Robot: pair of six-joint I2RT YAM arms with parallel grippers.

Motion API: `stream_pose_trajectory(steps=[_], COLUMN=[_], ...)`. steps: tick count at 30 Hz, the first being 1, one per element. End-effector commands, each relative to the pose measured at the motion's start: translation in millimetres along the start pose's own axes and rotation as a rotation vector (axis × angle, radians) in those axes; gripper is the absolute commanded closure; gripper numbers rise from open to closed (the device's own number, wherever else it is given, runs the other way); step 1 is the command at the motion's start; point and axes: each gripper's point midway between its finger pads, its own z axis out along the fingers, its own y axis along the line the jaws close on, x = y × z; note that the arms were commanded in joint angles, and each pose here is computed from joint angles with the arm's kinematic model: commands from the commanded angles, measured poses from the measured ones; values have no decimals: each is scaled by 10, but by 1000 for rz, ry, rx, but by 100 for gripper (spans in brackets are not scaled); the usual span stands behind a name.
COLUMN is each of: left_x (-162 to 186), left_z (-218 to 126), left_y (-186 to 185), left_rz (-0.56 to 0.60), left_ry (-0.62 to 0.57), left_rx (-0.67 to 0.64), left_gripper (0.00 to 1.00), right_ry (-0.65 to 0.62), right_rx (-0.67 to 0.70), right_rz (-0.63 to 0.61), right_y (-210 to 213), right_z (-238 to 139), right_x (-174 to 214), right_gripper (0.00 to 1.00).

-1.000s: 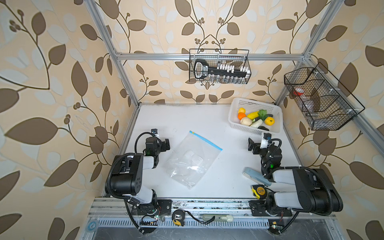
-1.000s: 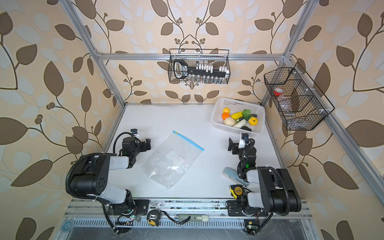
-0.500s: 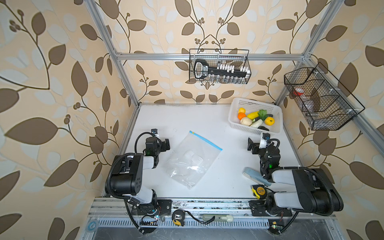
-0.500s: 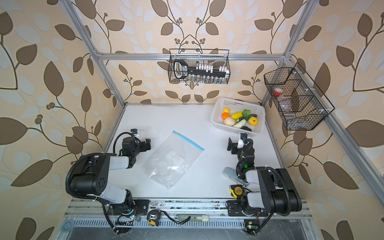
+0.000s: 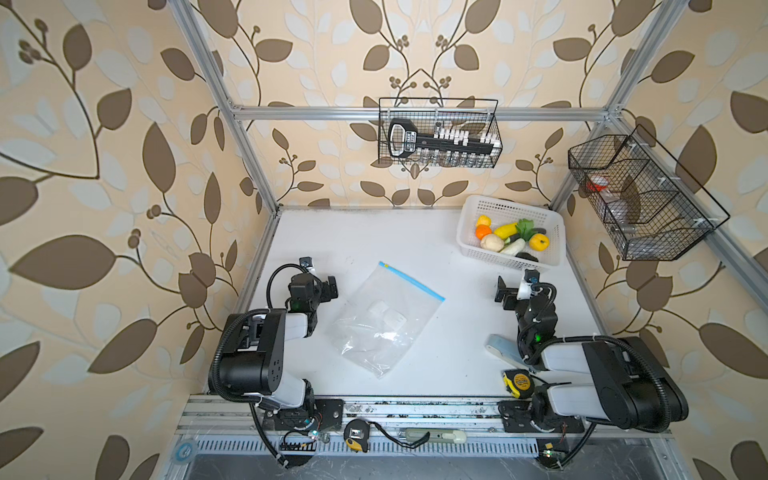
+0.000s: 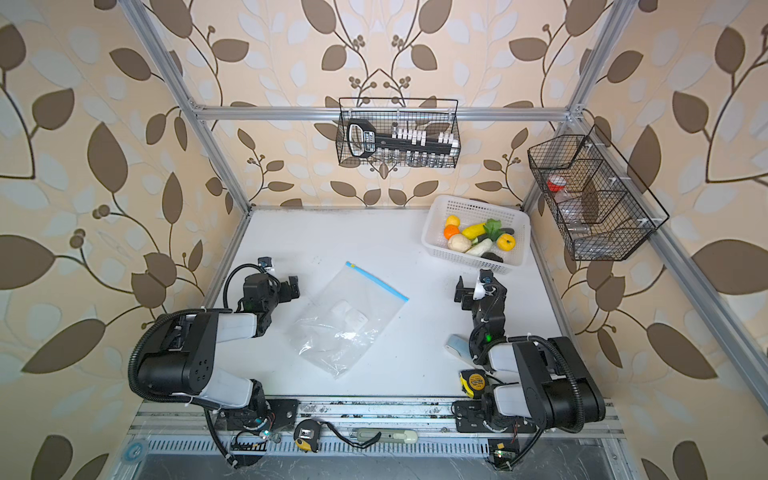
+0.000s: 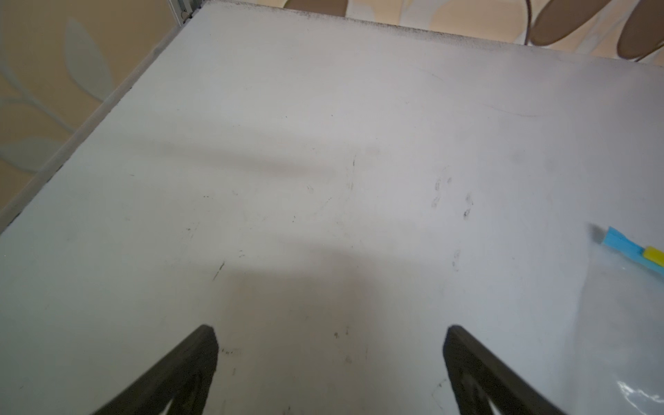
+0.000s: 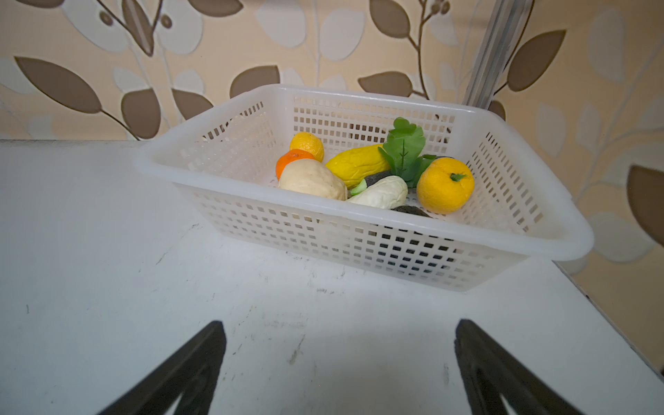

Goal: Place the food in the zip-top bag and seal the zipper
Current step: 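Move both grippers toward the clear zip-top bag on the table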

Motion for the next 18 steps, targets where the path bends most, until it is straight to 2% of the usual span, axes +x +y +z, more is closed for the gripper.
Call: stream_pose_trajectory(steps=[1, 4, 7, 9, 11, 13, 15, 18], left_x=[-319, -414, -534, -616, -676, -716, -714, -680], left_z=[-84, -118, -208, -299, -362, -405, -447, -520], left_y=[57, 76, 117, 130, 109, 43, -50, -239], left_rz=[-24, -28, -23, -10, -40, -88, -133, -127], left_ry=[-57, -44, -32, -36, -34, -5, 50, 117], left_rx=[-40, -61, -118, -175, -192, -188, -191, -203], left_gripper=[1, 1, 1, 1, 1, 1, 1, 1], right_ry=[-58, -59, -24, -42, -48, 24, 102, 169], right_rx=[50, 87, 73, 65, 44, 55, -20, -181], right_rz=[-4, -1, -110, -135, -94, -22, 34, 46], right_y=[-84, -133, 75, 207, 322, 413, 636, 1059], right_z=[-64, -96, -106, -141, -191, -215, -220, -327], right_x=[-133, -207, -400, -587, -714, -779, -779, -667], right_gripper=[0, 0, 0, 0, 0, 0, 0, 0])
